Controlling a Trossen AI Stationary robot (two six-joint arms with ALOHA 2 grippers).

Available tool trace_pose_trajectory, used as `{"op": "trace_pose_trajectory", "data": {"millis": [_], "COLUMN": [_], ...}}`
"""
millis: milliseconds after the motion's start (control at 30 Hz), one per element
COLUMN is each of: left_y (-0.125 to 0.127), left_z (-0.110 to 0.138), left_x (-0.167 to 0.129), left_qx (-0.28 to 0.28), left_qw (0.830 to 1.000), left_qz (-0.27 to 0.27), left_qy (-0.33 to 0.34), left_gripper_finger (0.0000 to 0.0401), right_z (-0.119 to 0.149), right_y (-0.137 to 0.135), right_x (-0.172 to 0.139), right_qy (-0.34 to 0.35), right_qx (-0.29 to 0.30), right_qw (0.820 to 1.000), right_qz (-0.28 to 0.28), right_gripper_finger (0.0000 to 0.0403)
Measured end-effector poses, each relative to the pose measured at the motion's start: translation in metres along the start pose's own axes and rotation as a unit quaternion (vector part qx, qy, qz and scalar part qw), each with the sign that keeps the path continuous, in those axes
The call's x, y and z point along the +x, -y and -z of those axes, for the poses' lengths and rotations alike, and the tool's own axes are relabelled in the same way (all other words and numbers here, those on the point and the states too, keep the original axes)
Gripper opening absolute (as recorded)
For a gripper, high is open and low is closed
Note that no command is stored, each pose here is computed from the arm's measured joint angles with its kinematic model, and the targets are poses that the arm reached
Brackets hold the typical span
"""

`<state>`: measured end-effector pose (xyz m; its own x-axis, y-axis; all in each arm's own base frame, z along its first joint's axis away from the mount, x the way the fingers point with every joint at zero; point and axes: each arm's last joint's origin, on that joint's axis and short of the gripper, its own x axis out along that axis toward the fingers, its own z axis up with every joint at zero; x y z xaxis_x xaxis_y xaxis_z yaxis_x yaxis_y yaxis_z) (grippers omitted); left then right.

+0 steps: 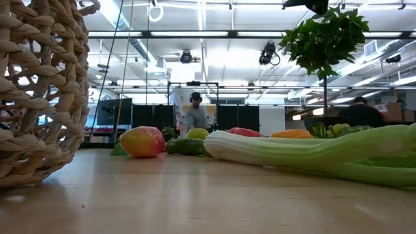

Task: Build produce basket
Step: Put the lime into the basket, then put the right mango into the basket

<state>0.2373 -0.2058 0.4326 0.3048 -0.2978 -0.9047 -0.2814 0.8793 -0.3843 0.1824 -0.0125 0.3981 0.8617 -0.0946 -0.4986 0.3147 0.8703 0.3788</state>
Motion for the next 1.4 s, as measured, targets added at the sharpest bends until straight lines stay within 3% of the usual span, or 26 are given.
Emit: {"op": "trace_pose_trajectory", "data": {"millis": [167, 533, 800, 1000, 1200, 1400], "left_y": [-0.004, -0.049, -0.056, -0.069, -0.078, -0.078], "left_z": [0.014, 0.054, 0.041, 0.027, 0.016, -0.004], "left_x": [0.003, 0.002, 0.009, -0.001, -0.016, -0.034], "left_qx": [-0.037, -0.198, -0.178, -0.166, -0.158, -0.128], "left_qw": [0.999, 0.977, 0.980, 0.984, 0.987, 0.985], "left_qz": [-0.022, -0.077, -0.090, -0.070, -0.021, 0.084], "left_qy": [0.004, -0.003, -0.010, -0.019, 0.005, 0.081], "left_gripper_finger": [0.0240, 0.0255, 0.0307, 0.0336, 0.0354, 0.0355], "right_z": [0.000, 0.000, 0.003, 0.014, 0.021, 0.032], "right_y": [0.000, -0.001, 0.000, 0.007, 0.010, 0.015], "right_x": [0.004, 0.005, 0.005, 0.009, 0.024, 0.050], "right_qy": [-0.006, -0.012, -0.028, -0.084, -0.136, -0.211], "right_qx": [0.001, 0.001, 0.017, 0.030, 0.049, 0.047], "right_qw": [1.000, 1.000, 0.999, 0.995, 0.985, 0.965], "right_qz": [0.001, -0.007, -0.005, 0.050, 0.089, 0.151], "right_gripper_finger": [0.0256, 0.0256, 0.0256, 0.0263, 0.0295, 0.0331]}}
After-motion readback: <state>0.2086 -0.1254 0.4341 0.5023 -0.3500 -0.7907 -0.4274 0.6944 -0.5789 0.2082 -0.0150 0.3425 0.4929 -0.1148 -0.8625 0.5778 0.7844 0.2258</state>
